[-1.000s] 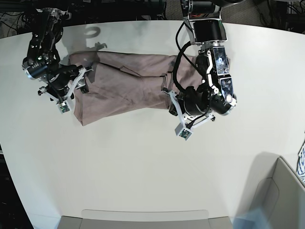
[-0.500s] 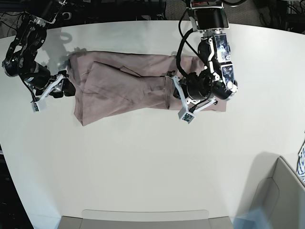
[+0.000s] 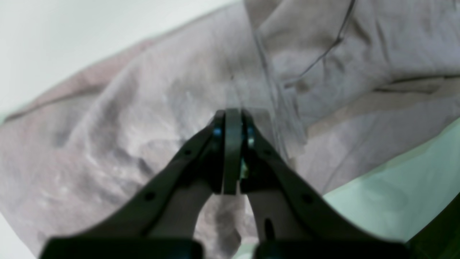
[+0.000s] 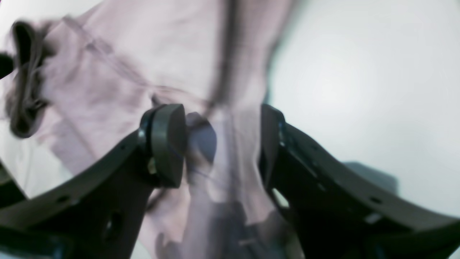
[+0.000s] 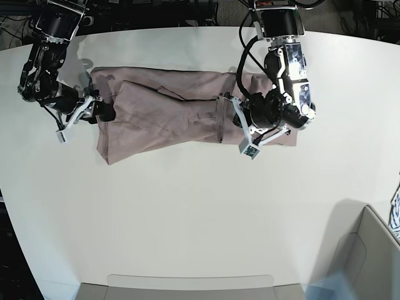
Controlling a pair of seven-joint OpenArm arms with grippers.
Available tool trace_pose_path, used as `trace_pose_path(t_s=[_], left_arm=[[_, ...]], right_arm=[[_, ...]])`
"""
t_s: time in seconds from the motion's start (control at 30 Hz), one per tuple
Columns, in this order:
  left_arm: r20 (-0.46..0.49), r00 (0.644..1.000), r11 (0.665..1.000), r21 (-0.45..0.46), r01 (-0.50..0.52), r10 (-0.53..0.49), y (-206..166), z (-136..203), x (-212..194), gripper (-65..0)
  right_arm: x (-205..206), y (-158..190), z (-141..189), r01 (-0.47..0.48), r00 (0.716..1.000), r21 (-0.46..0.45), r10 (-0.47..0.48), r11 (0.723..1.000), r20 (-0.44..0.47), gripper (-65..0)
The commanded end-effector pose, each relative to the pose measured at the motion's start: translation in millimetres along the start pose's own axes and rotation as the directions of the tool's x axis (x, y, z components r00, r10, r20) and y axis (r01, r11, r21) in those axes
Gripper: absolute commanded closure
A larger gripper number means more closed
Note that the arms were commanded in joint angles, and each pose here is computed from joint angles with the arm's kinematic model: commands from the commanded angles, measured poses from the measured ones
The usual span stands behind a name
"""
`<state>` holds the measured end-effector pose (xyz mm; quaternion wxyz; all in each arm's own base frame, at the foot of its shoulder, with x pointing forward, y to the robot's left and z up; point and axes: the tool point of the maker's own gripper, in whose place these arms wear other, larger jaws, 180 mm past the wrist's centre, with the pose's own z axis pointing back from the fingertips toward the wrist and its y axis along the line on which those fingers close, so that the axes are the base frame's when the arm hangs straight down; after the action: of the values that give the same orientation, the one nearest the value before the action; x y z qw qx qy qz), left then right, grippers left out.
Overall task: Fold the T-shirt properly
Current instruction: 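Grasp the other strip end with the right gripper, then fold the held end over onto the bundle with the right gripper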
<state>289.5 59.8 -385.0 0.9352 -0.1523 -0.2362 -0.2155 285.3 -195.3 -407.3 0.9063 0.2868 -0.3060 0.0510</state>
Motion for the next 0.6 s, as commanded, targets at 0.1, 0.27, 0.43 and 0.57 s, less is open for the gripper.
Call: trace_pose_path(t_s=[0.1, 0.27, 0.43, 0.57], left_arm=[[0.049, 0.999, 1.000, -0.002, 0.011, -0.011, -1.3, 4.4, 15.0, 0.0], [0.047, 0.999, 1.000, -0.003, 0.010, -0.009, -1.8, 4.2, 13.3, 0.0], [0.080, 0.996, 0.999, 0.025, 0.022, -0.024, -1.8, 16.1, 16.5, 0.0], [0.122, 0.991, 0.996, 0.074, 0.042, -0.051, 1.9, 34.1, 21.2, 0.0]], right_arm=[[-3.7, 17.5, -15.9, -0.040, 0.998, 0.055, 0.042, 0.998, -0.041, -31.1], [-13.4, 42.6, -34.7, -0.047, 0.996, 0.114, 0.055, 0.992, -0.067, -31.0], [-14.2, 55.2, -43.0, -0.077, 0.992, 0.146, 0.090, 0.986, -0.086, -21.4], [-6.2, 51.8, -43.5, -0.049, 0.995, 0.124, 0.060, 0.991, -0.082, -0.5]])
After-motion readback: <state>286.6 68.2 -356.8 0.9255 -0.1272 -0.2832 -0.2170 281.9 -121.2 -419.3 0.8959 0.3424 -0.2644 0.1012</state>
